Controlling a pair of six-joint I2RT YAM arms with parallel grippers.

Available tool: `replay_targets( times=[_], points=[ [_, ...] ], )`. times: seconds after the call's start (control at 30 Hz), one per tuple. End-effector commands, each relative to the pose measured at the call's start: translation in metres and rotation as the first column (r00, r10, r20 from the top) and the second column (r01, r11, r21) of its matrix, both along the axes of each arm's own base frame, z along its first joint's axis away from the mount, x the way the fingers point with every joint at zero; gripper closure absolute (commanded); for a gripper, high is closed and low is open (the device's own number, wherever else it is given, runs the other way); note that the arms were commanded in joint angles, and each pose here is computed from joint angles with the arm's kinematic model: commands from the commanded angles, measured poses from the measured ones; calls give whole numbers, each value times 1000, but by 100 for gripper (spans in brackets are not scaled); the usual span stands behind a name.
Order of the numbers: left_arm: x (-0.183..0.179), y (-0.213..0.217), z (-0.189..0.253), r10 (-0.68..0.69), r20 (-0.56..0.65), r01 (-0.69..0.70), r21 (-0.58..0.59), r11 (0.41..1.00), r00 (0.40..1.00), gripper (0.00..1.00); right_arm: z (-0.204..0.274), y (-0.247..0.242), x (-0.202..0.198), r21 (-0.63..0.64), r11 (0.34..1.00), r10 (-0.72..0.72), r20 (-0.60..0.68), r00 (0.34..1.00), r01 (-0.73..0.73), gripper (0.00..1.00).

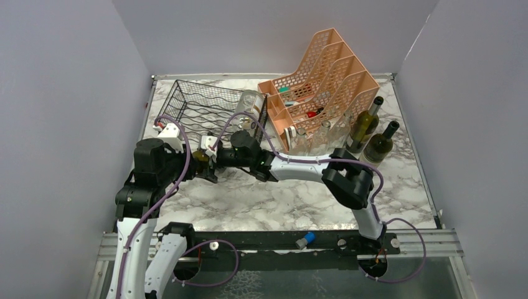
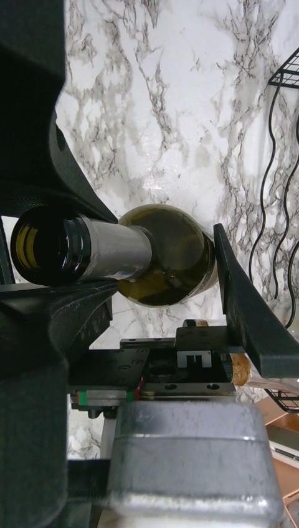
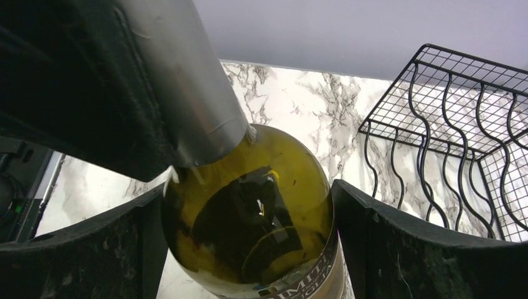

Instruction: Take the wine bottle off the wine rack

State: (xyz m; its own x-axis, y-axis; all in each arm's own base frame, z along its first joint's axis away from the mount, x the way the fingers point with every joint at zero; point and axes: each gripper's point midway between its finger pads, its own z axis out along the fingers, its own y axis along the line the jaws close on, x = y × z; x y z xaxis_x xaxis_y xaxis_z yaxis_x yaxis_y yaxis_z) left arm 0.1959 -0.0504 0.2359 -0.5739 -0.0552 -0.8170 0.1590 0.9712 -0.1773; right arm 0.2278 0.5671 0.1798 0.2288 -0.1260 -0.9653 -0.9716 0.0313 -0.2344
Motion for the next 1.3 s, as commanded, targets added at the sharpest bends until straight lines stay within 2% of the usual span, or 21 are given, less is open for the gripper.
replay_targets(
  times=[0.0, 0.07, 0.23, 0.33, 0.4, 0.47, 0.6, 0.73, 0.83, 1.0, 1.13, 1.27],
  points=[
    [10, 0, 44, 2, 167, -1, -6, 1000, 986, 100, 8, 11, 1, 43, 999, 22, 30, 999, -23, 9],
    [10, 0, 47, 4, 173, -3, -5, 1000, 985, 89, 10, 10, 2, 48, 999, 12, 22, 1000, -13, 15],
    [9, -6, 56, -35, 193, 37, -11, 999, 981, 36, 23, 4, -2, 76, 997, -8, -52, 999, 12, 28],
    [9, -12, 66, -72, 216, 76, -13, 997, 974, 15, 28, -2, -12, 94, 995, 6, -151, 989, 9, 32],
    [10, -13, 77, -79, 239, 85, -17, 996, 968, 6, 31, -8, -21, 107, 994, 17, -228, 973, 7, 35],
    [10, -14, 92, -79, 271, 88, -20, 996, 959, 1, 35, -15, -30, 130, 991, 33, -297, 954, 6, 37],
    [13, -9, 125, -43, 338, 53, -21, 998, 940, 1, 44, -26, -45, 154, 988, 71, -385, 920, -11, 40],
    [14, 13, 143, 65, 387, -69, -3, 998, 920, 1, 59, -42, -63, 165, 985, 113, -424, 898, -46, 40],
    [16, 21, 134, 104, 377, -116, 10, 993, 920, 1, 76, -59, -81, 177, 980, 162, -445, 881, -91, 40],
    [19, 18, 108, 119, 344, -119, -21, 993, 931, 1, 100, -92, -108, 172, 974, 211, -466, 860, -145, 41],
    [25, 18, 95, 144, 329, -135, -50, 990, 933, 1, 113, -123, -121, 134, 982, 179, -478, 860, -130, 41],
    [32, 16, 79, 159, 299, -144, -72, 987, 941, 2, 112, -153, -121, 54, 998, 64, -492, 868, -43, 41]
  ],
)
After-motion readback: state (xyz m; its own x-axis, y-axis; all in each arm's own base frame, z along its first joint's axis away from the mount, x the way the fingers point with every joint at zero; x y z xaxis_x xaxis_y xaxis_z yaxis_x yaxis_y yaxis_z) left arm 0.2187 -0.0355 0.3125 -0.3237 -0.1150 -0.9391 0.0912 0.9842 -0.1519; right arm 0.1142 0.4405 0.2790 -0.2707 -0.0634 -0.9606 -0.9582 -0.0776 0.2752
